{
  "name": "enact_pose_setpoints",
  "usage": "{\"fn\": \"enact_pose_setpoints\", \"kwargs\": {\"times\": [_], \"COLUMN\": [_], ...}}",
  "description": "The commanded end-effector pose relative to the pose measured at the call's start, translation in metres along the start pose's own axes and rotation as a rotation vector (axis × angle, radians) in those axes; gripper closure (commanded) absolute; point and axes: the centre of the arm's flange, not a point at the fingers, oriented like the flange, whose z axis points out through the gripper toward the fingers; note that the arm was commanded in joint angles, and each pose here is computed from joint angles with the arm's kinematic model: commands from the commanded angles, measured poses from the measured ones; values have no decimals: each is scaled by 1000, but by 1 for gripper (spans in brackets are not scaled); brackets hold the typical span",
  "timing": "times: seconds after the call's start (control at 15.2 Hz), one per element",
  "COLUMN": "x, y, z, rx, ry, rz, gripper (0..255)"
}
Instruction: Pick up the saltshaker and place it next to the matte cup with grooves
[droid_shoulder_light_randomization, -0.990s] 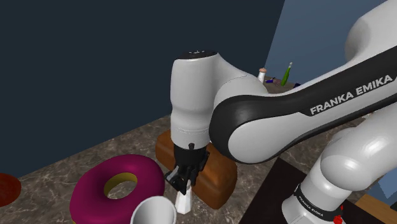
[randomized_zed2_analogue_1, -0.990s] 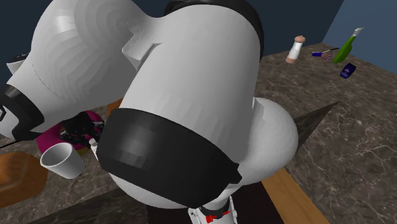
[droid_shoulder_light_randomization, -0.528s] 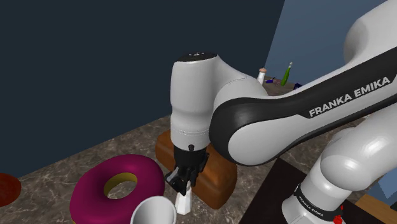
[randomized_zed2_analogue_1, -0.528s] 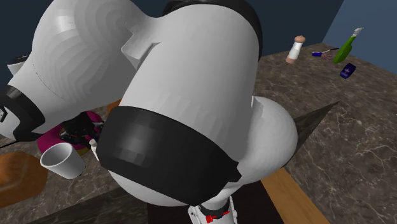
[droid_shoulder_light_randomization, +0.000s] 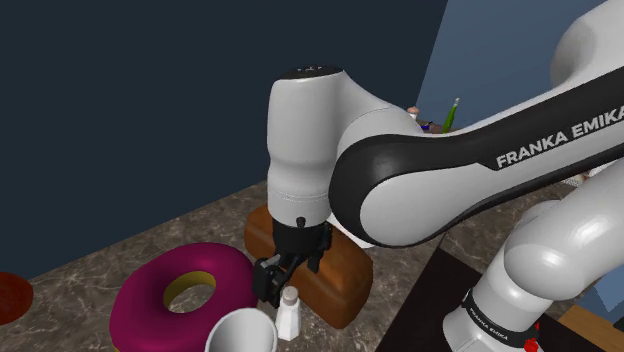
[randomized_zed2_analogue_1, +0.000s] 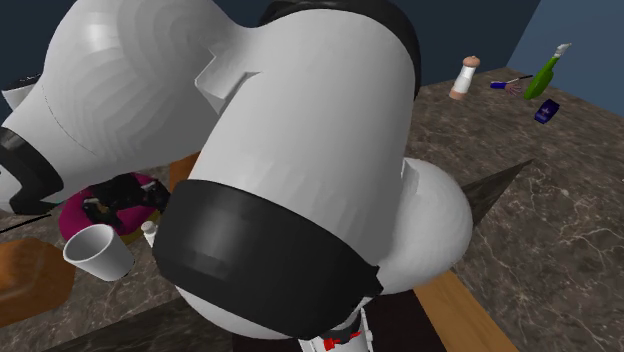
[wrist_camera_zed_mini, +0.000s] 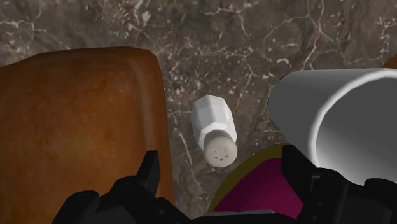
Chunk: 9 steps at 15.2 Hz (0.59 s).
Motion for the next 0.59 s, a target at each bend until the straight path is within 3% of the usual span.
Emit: {"fn": "enact_pose_setpoints", "kwargs": {"times": [0.0,0.53], "x": [-1,-1], "y": [0,0], "z": [-24,-34], "rx": [0,0], "ry": [-1,-1], "rz": [0,0], "gripper": [0,0]}}
